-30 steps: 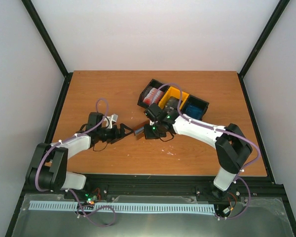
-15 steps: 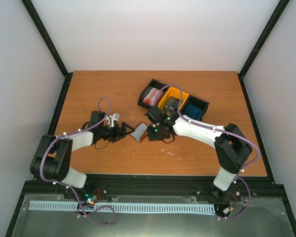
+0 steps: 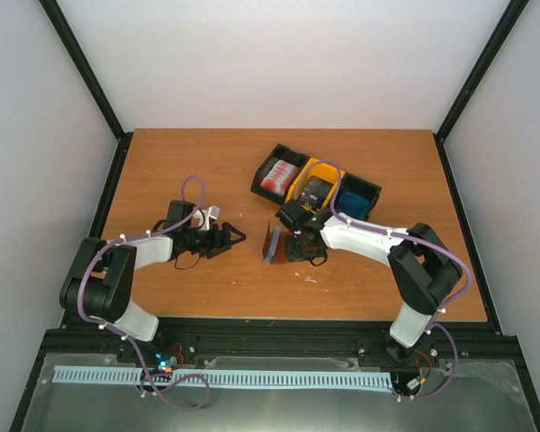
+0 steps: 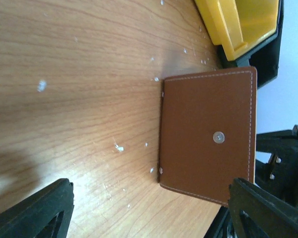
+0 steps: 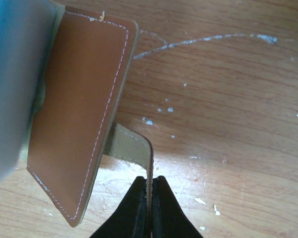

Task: Put the credit cards into the card holder
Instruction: Open the card holder at the center of the board.

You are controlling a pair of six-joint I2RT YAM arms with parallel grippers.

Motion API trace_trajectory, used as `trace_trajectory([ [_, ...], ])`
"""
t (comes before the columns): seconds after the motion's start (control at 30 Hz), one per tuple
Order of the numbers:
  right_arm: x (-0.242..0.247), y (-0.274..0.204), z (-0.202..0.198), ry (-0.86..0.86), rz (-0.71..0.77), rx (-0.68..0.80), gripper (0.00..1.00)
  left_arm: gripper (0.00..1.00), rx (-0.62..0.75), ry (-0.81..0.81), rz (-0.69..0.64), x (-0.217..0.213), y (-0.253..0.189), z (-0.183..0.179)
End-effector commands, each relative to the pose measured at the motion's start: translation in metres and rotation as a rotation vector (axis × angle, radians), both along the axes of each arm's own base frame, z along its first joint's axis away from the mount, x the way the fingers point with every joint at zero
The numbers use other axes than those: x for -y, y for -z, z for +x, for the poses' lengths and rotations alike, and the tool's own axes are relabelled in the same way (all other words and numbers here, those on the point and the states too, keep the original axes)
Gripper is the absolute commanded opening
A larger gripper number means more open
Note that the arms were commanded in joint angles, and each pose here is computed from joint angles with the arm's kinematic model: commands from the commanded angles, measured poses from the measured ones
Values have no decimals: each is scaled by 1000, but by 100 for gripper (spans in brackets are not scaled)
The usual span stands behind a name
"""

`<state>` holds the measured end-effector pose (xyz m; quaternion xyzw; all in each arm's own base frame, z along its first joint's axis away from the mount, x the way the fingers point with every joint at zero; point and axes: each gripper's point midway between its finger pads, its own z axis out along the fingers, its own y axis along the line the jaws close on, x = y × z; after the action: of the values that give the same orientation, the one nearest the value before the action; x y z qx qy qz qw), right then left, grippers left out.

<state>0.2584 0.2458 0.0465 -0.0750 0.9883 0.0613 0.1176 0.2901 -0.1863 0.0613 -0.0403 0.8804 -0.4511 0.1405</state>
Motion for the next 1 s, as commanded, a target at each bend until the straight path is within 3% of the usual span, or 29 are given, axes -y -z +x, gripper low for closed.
trace_trajectory([
  [0.0, -7, -12, 14, -37, 14, 63, 3, 87, 30, 76, -68, 20, -17, 1],
  [0.33, -15, -25, 22, -74, 30, 91, 3, 100, 94, 123, -110, 37, -46, 11],
  [0.73, -28, -35, 24, -109, 84, 101, 3, 100, 63, 225, 64, 83, -27, 5],
  [0.97, -29, -37, 24, -107, 93, 102, 3, 100, -19, 218, 164, 82, -1, 2],
])
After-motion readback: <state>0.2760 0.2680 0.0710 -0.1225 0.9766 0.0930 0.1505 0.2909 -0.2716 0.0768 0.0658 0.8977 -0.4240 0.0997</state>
